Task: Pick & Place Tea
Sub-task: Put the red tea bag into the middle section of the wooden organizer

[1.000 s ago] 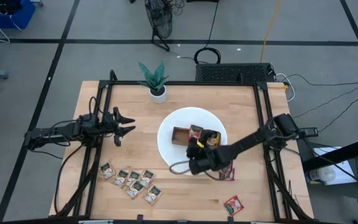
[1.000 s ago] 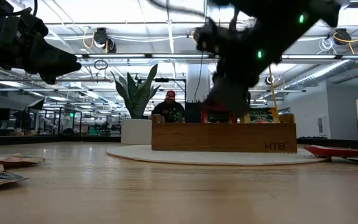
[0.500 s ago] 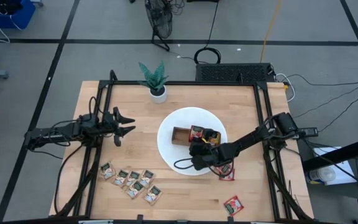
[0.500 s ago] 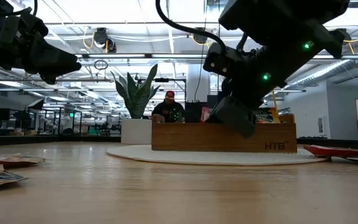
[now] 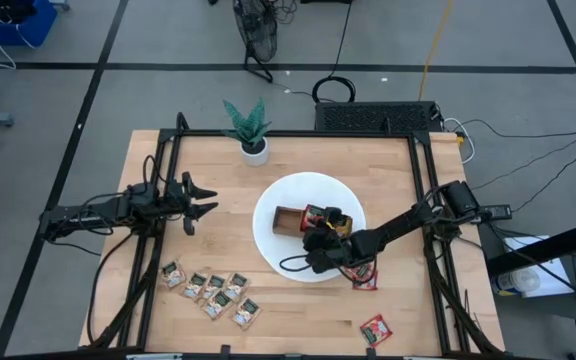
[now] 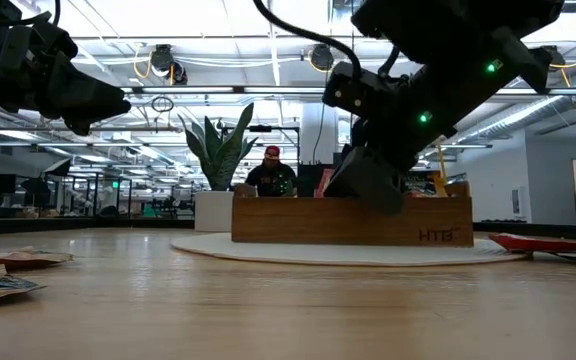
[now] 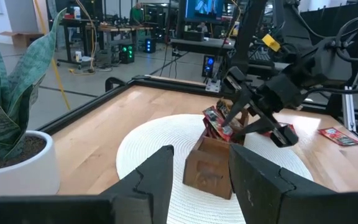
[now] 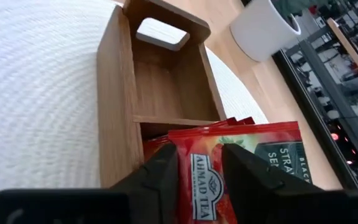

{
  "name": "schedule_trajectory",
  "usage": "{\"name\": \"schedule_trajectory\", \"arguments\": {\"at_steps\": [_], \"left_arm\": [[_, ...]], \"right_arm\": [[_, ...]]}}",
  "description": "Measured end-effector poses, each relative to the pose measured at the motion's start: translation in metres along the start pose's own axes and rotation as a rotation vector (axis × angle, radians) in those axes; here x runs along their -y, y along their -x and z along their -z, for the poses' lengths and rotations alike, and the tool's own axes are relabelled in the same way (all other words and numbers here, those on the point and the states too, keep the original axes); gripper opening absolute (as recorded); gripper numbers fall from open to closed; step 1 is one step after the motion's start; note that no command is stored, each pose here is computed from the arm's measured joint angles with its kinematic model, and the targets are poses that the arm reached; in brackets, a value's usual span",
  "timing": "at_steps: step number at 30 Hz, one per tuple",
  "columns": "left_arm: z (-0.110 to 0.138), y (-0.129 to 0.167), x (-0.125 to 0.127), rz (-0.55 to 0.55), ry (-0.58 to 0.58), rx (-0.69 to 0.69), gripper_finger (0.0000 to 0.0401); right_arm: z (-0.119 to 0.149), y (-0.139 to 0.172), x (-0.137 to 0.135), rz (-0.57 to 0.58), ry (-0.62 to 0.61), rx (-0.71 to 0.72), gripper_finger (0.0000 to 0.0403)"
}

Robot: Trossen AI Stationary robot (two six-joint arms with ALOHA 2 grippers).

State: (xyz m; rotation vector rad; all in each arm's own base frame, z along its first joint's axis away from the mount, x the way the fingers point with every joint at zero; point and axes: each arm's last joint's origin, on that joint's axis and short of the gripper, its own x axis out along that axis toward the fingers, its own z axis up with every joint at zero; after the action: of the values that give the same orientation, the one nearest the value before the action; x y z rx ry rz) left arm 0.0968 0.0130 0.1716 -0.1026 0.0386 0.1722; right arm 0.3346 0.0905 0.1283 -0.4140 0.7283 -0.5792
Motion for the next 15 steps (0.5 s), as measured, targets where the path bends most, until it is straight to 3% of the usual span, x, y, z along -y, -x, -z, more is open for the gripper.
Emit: {"name": "schedule_trajectory", "arguments": {"at_steps": [8, 15], "left_arm": [[0.000, 0.000, 0.000, 0.000, 0.000, 0.000, 0.0157], [0.000, 0.000, 0.000, 0.000, 0.000, 0.000, 0.0157]], "right_arm": [[-0.011, 0.019, 0.000, -0.025, 0.046, 0.070, 0.0124], [-0.034, 0.046, 0.025, -0.067, -0.171, 0.155, 0.0115]]}}
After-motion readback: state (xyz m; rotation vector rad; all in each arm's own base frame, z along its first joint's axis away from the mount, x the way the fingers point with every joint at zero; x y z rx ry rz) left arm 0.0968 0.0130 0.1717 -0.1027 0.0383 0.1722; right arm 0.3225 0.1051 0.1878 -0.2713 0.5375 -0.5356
